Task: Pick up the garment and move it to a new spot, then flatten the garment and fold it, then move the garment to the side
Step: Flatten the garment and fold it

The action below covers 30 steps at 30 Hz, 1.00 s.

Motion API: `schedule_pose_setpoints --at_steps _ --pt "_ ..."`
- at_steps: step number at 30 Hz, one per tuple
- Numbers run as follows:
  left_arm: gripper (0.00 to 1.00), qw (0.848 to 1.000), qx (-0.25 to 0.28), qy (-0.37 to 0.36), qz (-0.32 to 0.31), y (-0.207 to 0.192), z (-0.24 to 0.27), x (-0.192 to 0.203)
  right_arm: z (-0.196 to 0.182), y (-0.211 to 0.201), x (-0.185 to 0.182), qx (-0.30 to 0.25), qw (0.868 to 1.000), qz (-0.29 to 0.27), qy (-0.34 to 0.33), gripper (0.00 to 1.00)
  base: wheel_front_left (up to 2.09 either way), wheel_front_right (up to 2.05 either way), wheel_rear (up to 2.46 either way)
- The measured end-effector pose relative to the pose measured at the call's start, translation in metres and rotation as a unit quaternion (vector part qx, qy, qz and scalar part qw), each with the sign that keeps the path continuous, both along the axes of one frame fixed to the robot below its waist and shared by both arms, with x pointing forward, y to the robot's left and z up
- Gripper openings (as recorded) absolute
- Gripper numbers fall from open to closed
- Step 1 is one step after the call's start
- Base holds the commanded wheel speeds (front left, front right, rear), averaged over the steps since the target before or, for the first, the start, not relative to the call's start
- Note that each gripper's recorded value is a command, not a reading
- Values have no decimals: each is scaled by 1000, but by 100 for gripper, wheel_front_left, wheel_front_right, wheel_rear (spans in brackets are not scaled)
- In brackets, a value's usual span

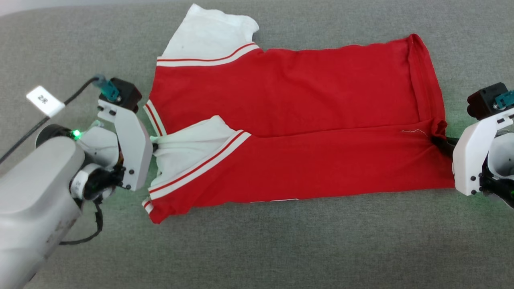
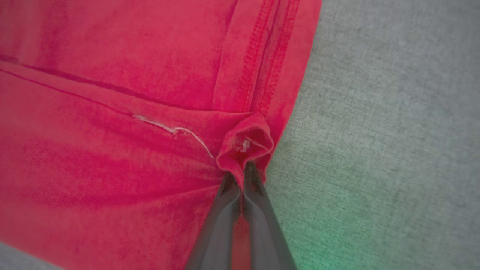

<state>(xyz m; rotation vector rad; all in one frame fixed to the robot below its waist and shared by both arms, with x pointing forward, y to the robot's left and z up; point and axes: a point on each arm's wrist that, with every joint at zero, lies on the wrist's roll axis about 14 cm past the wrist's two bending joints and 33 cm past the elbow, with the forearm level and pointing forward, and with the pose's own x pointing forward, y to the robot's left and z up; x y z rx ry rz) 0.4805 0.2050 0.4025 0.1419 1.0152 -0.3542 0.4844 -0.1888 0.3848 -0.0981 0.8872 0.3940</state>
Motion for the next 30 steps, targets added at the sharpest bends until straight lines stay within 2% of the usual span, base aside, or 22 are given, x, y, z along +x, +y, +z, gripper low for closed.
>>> schedule_pose_setpoints --at_steps 7,8,10,12,13,14,15,16,17,24,30 --pt "0 999 -23 28 29 -3 -10 2 -3 1 1 -2 1000 3 20 0 0 0 0" --pt "4 999 -27 30 32 -4 -11 3 -3 1 2 -3 1000 3 22 0 0 0 0" --pt "29 998 -34 32 37 -6 -11 5 -4 1 2 -5 1000 4 24 0 0 0 0" --pt "49 998 -39 33 40 -7 -11 6 -3 1 3 -7 1000 4 26 0 0 0 0" --pt "65 998 -40 30 42 -8 -9 7 -3 1 4 -8 1000 4 27 0 0 0 0" --pt "96 998 -41 27 43 -8 -7 9 -2 1 4 -9 1000 4 28 7 0 0 0" --pt "100 998 -41 24 45 -7 -5 9 -2 1 3 -9 999 3 30 27 0 0 0" --pt "100 998 -44 23 48 -8 -3 10 -1 2 3 -11 999 5 31 45 0 0 0" --pt "100 998 -45 23 47 -9 0 10 2 3 4 -14 999 8 28 100 0 0 0" --pt "100 998 -34 -13 44 -3 28 8 19 6 0 -22 1000 16 13 100 0 0 0" --pt "100 998 -36 -43 33 -6 56 -3 50 7 5 -12 999 13 -45 100 0 0 0"
